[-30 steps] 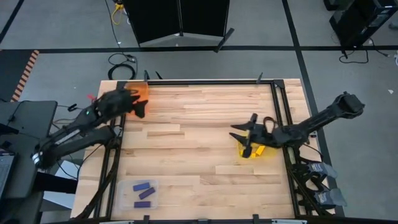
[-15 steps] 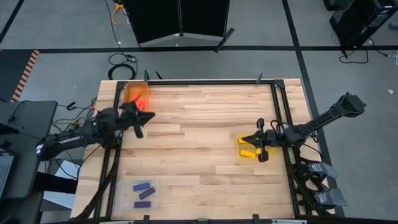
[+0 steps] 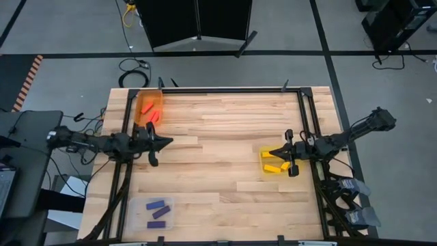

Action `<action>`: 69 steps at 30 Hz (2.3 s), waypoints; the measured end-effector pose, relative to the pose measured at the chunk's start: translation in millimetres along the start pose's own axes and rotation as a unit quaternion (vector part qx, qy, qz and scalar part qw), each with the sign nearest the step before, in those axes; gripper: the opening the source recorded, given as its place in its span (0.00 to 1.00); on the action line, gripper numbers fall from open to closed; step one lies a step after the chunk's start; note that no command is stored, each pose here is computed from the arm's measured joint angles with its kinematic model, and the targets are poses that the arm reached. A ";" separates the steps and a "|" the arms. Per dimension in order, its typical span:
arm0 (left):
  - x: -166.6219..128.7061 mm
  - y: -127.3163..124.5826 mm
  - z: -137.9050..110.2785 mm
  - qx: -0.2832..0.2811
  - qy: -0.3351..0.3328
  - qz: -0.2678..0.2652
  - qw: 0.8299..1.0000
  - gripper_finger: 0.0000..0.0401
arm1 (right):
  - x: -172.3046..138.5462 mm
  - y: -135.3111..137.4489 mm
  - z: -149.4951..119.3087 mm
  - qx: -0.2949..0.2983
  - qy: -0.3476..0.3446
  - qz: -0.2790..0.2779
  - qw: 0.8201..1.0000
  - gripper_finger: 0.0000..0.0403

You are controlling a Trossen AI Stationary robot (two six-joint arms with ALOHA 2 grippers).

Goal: Sort blocks
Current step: Return to Home Position

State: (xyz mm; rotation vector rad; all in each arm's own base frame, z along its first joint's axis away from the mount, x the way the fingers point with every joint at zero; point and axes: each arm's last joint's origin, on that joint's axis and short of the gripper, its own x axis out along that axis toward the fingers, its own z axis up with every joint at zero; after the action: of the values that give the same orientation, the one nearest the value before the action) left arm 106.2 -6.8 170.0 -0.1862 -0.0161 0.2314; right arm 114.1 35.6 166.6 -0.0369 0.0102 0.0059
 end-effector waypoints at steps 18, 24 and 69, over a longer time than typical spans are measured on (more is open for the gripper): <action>-8.7 -21.2 -5.5 0.039 0.014 -0.134 0.990 0.01 | -14.0 -3.1 -1.9 0.040 0.005 0.044 0.998 0.01; -9.2 -22.9 -5.9 0.041 0.018 -0.165 0.985 0.01 | -17.8 -3.2 0.1 0.039 -0.009 0.070 0.997 0.01; 0.9 4.8 -7.6 0.089 0.025 0.025 0.995 0.09 | -21.6 -3.2 2.6 0.049 -0.026 0.095 0.994 0.11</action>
State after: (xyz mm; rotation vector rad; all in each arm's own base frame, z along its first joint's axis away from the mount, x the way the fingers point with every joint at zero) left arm 106.3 -3.4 161.6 -0.0152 0.0593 0.2760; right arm 92.5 32.3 169.6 0.0622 -0.0377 0.1974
